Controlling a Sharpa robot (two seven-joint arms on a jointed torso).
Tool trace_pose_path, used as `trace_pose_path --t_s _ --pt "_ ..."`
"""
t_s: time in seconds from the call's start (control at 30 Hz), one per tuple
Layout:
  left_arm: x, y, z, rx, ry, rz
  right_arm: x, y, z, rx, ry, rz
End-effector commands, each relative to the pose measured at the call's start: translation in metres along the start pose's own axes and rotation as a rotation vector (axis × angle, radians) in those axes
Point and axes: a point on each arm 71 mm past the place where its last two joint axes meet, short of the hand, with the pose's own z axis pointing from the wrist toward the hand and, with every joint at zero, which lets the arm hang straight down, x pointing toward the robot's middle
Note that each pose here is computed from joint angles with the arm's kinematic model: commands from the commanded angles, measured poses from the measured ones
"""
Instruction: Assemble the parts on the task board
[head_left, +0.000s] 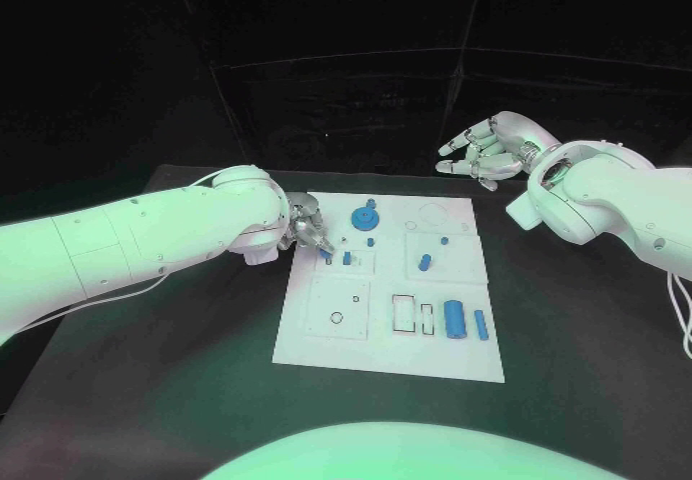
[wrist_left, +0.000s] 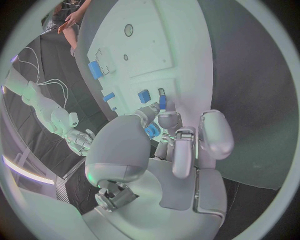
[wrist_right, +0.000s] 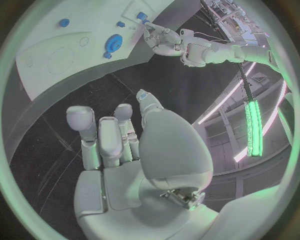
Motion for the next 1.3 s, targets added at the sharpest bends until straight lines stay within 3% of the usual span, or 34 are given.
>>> trace_pose_path --t_s 0.03,1.3 --pt "0.0028 0.0009 0.0003 -0.015 0.029 0.032 -0.0008 0.0018 0.0002 -0.012 0.000 -0.002" --pt "0.0073 -0.0014 0.0012 -0.017 0.056 0.047 0.0009 0.0031 0.0013 -0.016 0.007 -0.002"
